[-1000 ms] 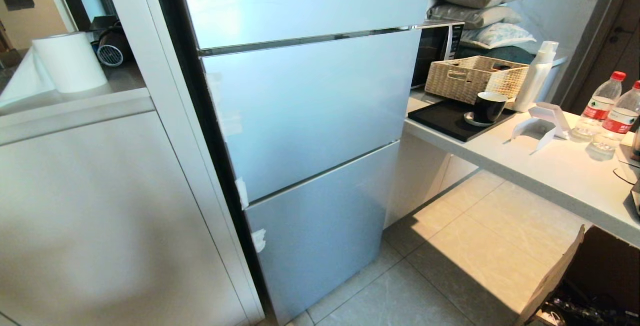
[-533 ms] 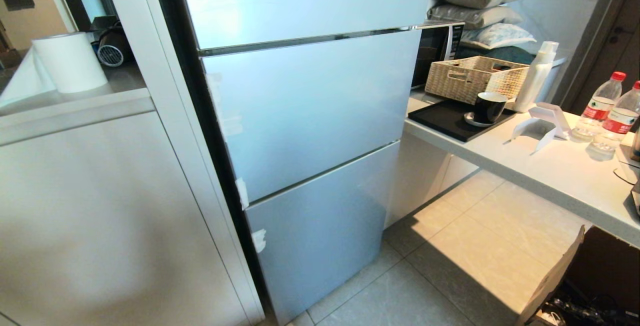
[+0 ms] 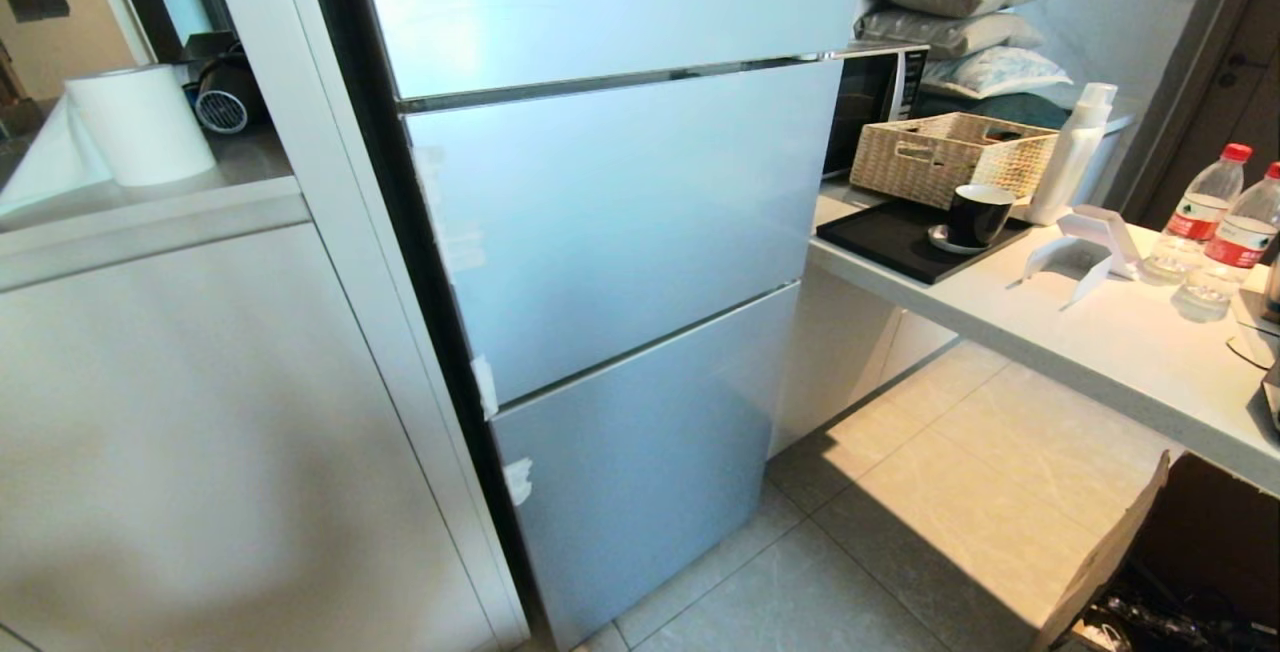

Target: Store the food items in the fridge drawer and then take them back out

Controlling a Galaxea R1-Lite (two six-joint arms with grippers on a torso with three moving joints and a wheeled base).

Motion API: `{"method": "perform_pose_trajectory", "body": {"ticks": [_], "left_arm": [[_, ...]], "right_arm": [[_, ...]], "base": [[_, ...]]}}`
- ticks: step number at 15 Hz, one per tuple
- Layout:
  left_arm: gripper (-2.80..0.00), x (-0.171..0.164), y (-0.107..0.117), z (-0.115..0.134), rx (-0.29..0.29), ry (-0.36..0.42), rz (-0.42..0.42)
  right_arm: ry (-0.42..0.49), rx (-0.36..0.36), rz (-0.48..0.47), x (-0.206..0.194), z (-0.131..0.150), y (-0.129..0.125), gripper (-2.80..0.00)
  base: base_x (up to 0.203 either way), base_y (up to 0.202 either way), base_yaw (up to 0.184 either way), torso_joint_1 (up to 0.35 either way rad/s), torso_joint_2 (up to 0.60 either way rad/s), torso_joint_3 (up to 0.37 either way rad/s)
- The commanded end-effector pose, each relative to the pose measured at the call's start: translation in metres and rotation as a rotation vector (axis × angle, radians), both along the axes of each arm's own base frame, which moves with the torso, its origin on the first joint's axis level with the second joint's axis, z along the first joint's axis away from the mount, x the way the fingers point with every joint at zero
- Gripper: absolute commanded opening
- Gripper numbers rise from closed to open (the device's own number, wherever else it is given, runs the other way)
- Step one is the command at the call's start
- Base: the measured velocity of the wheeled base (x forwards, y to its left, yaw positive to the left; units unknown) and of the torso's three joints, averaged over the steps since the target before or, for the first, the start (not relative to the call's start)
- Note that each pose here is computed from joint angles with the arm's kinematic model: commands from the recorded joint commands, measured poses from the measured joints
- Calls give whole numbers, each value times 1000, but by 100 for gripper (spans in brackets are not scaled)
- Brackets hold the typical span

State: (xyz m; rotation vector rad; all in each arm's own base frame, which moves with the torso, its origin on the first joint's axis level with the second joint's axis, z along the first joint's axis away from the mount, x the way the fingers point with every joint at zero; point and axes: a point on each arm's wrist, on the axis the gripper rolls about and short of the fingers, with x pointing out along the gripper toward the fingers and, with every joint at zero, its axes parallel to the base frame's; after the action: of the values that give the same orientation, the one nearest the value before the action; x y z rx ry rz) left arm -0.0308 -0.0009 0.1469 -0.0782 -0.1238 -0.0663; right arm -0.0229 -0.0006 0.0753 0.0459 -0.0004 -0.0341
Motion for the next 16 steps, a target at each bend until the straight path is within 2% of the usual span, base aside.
{"method": "perform_pose_trajectory", "body": {"ticks": [1, 4, 6, 8, 9, 11, 12, 16], "left_arm": [[-280, 36, -1, 37, -137, 129, -49], [-280, 102, -4, 63, -369, 221, -103], [-280, 151, -7, 69, -530, 245, -121], [-280, 202, -9, 69, -666, 242, -115], [-280, 224, -9, 69, -713, 225, -105], [-280, 269, -13, 74, -783, 144, -93], [-280, 286, -15, 78, -806, 96, -92], [-280, 346, -23, 79, -860, 23, -61]], "right_arm": [[1, 0, 0, 0, 0, 0, -280], [2, 0, 0, 0, 0, 0, -280], [1, 0, 0, 0, 0, 0, -280], [1, 0, 1, 0, 0, 0, -280], [1, 0, 0, 0, 0, 0, -280], [1, 0, -1, 0, 0, 0, -280], [1, 0, -1, 0, 0, 0, -280], [1, 0, -1, 0, 0, 0, -280]], "base": [[0, 0, 0, 0, 0, 0], [0, 0, 0, 0, 0, 0], [0, 0, 0, 0, 0, 0], [0, 0, 0, 0, 0, 0], [0, 0, 0, 0, 0, 0], [0, 0, 0, 0, 0, 0], [0, 0, 0, 0, 0, 0], [0, 0, 0, 0, 0, 0]]}}
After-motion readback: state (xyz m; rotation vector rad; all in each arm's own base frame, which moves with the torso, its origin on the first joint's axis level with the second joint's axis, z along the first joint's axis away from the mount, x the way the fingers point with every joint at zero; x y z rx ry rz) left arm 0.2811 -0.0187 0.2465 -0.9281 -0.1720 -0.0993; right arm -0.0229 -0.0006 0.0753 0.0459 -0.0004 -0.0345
